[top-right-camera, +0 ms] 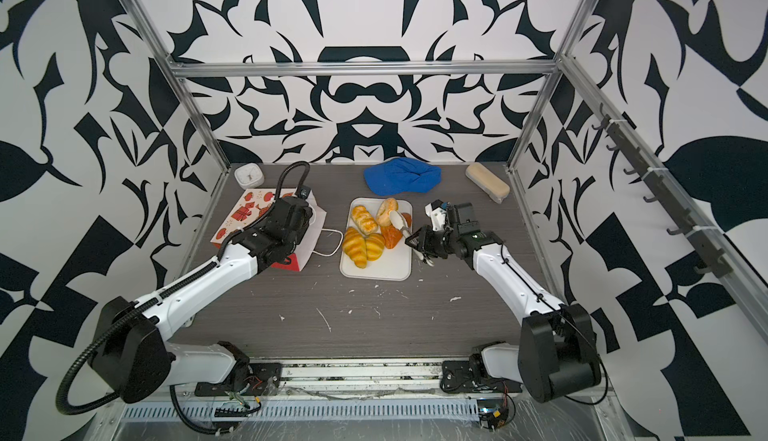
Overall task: Take the fake bread out of the paper bag
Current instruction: 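Carry the ring bread in the right tongs over the tray toward the robot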
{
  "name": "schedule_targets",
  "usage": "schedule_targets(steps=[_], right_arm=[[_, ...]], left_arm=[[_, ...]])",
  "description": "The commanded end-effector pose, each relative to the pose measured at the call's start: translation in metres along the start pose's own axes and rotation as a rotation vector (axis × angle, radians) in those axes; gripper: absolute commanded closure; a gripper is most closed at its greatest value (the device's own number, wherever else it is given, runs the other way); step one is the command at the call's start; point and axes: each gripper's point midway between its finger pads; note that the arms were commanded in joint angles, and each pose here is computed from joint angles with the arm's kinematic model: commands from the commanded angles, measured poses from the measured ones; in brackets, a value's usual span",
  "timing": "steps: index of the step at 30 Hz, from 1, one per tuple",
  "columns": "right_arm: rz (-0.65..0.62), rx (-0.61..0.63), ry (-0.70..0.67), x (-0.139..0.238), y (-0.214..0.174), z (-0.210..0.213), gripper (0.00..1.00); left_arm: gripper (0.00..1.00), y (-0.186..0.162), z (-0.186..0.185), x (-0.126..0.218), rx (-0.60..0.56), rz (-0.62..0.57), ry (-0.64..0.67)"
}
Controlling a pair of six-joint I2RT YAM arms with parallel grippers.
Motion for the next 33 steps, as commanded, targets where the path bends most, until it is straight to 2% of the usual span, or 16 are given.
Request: schedule_targets(steps=[1,8,13,17,24,33], right_arm=[[-0.095,0.066,0.049,0.002,0.031,0.011,1.00],[-0.115,0.081,0.009,-0.013,0.050,-0.007,1.00],[-0.102,0.049,0.017,-0.026,0.051,-0.021,1.00],[-0.119,0.031,0.070,-0.027,0.054,-0.014,1.00],[-0.204,0.067,0.104,-0.011,0.083,0.004,1.00],[-0.169,0.029,0.116,-0.038,0.085,-0.019,1.00]], left_arm=[[1.00,0.011,0.005,0.006,0.051,-0.034,-0.005],[1.00,0.010,0.002,0.004,0.049,-0.030,-0.012],[1.00,0.008,0.001,0.003,0.048,-0.026,-0.012],[1.00,0.009,0.002,0.004,0.051,-0.029,-0.012],[1.00,0.006,-0.001,0.000,0.045,-0.021,-0.014],[1.00,0.006,0.001,0.002,0.043,-0.021,-0.010]])
Point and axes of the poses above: each gripper's point midway between its finger pads, its own x axis back along the fingers, its own z axis along the line the jaws close on, y = z × x, and after that the axes turned 13 degrees about x, right-handed
